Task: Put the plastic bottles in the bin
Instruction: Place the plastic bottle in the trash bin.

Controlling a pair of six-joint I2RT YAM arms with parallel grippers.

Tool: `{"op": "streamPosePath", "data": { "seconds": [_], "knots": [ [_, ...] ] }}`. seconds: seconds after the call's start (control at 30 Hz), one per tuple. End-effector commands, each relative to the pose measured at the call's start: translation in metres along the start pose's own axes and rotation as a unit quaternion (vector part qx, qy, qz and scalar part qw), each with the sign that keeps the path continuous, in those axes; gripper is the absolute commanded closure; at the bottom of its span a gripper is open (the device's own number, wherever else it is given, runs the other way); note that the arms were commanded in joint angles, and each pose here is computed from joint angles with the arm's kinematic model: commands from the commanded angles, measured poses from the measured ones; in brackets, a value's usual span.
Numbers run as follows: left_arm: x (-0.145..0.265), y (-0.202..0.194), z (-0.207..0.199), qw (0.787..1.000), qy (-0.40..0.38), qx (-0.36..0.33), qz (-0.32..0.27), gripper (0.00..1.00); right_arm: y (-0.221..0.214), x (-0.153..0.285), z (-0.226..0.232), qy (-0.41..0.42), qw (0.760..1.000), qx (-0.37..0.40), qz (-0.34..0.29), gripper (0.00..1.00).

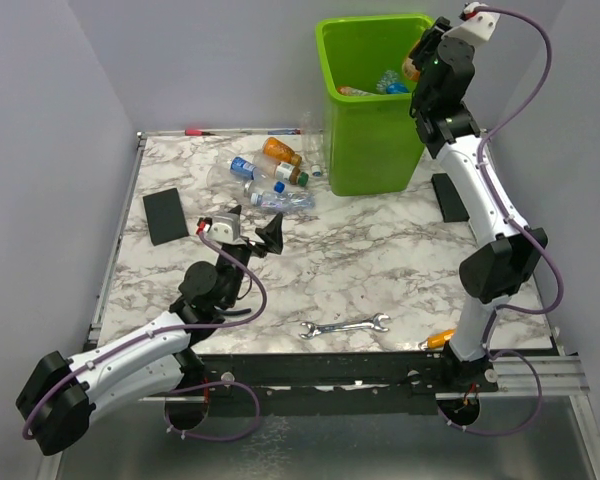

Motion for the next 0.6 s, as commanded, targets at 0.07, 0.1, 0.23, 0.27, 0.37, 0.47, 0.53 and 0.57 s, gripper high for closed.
{"op": "streamPosePath", "data": {
  "seconds": [0.07, 0.1, 0.23, 0.27, 0.37, 0.47, 0.53, 0.57],
  "knots": [
    [-0.005, 0.003, -0.001, 1.000, 0.015, -0.010, 0.010, 0.01, -0.020, 0.000, -0.006, 0.028, 0.998, -0.015, 0.058, 0.33],
    [-0.005, 0.003, -0.001, 1.000, 0.015, -0.010, 0.011, 0.01, -0.016, 0.001, -0.004, 0.037, 0.997, -0.021, 0.058, 0.29],
    [-0.006, 0.000, -0.002, 1.000, 0.013, -0.014, 0.018, 0.01, 0.007, 0.003, 0.012, 0.086, 0.993, -0.042, 0.068, 0.16],
    [-0.007, -0.001, -0.002, 1.000, 0.014, -0.015, 0.020, 0.01, 0.015, 0.005, 0.016, 0.096, 0.992, -0.054, 0.068, 0.13],
    [-0.007, -0.001, -0.002, 0.999, 0.017, -0.017, 0.022, 0.01, 0.044, 0.019, 0.027, 0.137, 0.985, -0.084, 0.060, 0.04],
    [-0.007, -0.001, -0.001, 0.999, 0.023, -0.018, 0.022, 0.01, 0.070, 0.047, 0.037, 0.184, 0.975, -0.110, 0.051, 0.00],
    [-0.007, -0.002, 0.000, 0.999, 0.028, -0.018, 0.024, 0.01, 0.083, 0.072, 0.043, 0.214, 0.967, -0.122, 0.057, 0.00],
    [-0.007, -0.003, 0.000, 0.999, 0.029, -0.019, 0.026, 0.01, 0.087, 0.086, 0.045, 0.234, 0.962, -0.127, 0.063, 0.00]
  ]
}}
Point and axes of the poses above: each gripper's point midway between its finger pads, its own x axis back along the fingers, its own z axis along the line the jaws close on, y = z × x, the point moved 10 cm from there along x, back along the fingers, and after that the axes turned 5 degrees about -x, right-handed, at the moved point
